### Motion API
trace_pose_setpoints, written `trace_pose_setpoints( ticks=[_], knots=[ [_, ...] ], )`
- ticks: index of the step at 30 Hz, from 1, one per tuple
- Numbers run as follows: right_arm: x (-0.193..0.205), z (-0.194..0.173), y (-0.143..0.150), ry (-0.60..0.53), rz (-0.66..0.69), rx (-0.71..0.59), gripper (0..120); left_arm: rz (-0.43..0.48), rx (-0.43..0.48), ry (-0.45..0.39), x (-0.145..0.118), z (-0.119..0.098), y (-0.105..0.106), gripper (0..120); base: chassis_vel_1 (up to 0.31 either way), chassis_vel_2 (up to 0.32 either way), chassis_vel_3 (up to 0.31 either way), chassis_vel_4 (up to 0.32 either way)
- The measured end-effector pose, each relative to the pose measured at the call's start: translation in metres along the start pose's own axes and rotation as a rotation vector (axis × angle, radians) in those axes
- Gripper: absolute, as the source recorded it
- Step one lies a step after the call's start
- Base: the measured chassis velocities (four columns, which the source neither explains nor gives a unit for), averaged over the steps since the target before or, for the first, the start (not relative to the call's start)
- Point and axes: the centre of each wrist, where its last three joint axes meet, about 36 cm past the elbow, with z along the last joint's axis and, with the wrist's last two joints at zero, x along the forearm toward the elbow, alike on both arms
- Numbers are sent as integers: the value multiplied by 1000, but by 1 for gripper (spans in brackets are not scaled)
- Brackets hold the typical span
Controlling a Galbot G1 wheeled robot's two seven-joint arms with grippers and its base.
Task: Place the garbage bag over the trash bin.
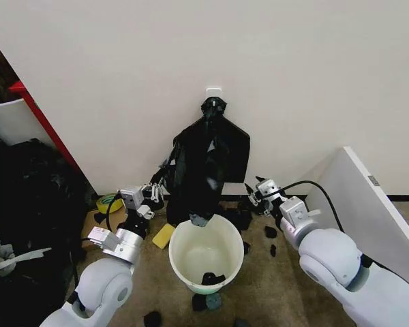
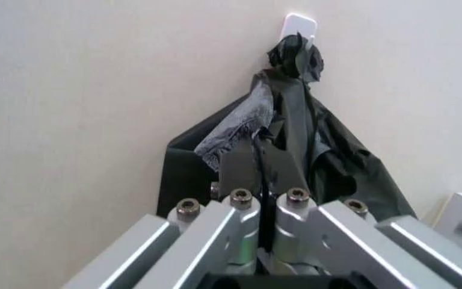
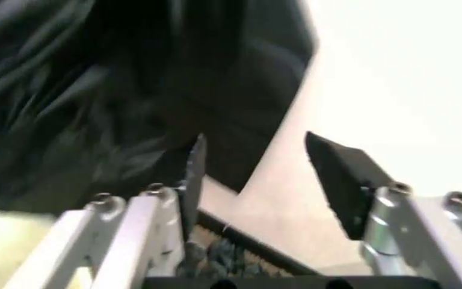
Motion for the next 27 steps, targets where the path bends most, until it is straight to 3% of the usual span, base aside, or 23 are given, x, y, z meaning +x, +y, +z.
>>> trace_pose_setpoints(
  ticks=[3, 6, 12, 27],
  knots=[
    [23, -18, -10, -85, -32, 22, 65, 2, -3, 0, 0, -1, 1, 0, 0, 0, 0, 0],
    [46, -31, -1, -141, -150, 102, 77, 2, -1, -1, -1, 0, 0, 0, 0, 0, 0, 0],
    [40, -36, 28, -136, -259, 228, 97, 4, -6, 8, 2, 4, -4, 0, 0, 0, 0, 0],
    [-67, -82, 99, -198, -304, 442, 100, -43, -53, -22, 17, -7, 1, 0, 0, 0, 0, 0]
  ],
)
